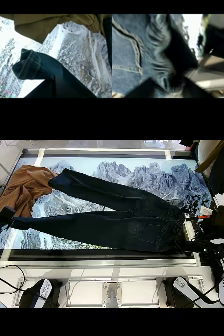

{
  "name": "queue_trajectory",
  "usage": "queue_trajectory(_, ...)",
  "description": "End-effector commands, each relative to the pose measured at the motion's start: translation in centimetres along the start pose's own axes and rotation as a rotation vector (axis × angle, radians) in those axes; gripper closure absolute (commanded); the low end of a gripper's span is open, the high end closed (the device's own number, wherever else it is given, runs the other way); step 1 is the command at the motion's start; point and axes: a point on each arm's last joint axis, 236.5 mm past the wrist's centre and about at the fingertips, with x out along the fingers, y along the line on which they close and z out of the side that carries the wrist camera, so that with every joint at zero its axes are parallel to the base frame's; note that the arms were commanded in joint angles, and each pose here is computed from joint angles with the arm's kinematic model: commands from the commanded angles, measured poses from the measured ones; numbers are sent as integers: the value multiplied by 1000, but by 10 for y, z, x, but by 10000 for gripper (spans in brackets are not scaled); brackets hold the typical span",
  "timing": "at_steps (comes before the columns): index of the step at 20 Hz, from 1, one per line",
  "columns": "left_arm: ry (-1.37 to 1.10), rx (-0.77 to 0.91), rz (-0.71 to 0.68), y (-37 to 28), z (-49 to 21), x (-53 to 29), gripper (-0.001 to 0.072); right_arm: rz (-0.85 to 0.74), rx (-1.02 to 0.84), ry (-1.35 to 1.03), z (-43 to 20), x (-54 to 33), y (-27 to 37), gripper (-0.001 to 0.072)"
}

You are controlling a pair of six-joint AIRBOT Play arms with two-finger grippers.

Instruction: Fold the clothes and pants, and hang the long-sleeved shirts on hangers.

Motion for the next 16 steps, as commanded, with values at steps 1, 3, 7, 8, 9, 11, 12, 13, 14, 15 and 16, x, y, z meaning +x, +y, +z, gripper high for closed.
queue_trajectory(1,0,1,1,0,0,0,697,16,10,-75,15,0,3,633)
queue_trajectory(3,-18,21,14,3,6,-2,696,11,-54,-85,17,-12,11,638)
queue_trajectory(7,-120,95,-2,-15,49,-24,697,13,-216,-301,71,-96,68,638)
queue_trajectory(8,-144,121,-24,-27,61,-29,697,26,-263,-383,89,-124,89,639)
queue_trajectory(9,-162,137,-51,-41,71,-33,697,31,-304,-452,104,-151,108,639)
queue_trajectory(11,-223,139,-147,-82,97,-41,697,22,-368,-567,124,-198,137,639)
queue_trajectory(12,-259,142,-194,-102,110,-47,697,17,-405,-617,130,-219,151,639)
queue_trajectory(13,-278,150,-235,-121,119,-53,697,13,-430,-656,134,-236,161,639)
queue_trajectory(14,-276,167,-260,-135,119,-56,697,4,-455,-672,134,-247,168,639)
queue_trajectory(15,-259,188,-265,-141,113,-56,697,-19,-468,-655,130,-249,166,639)
queue_trajectory(16,-202,212,-234,-135,98,-50,697,-58,-469,-615,124,-243,155,639)
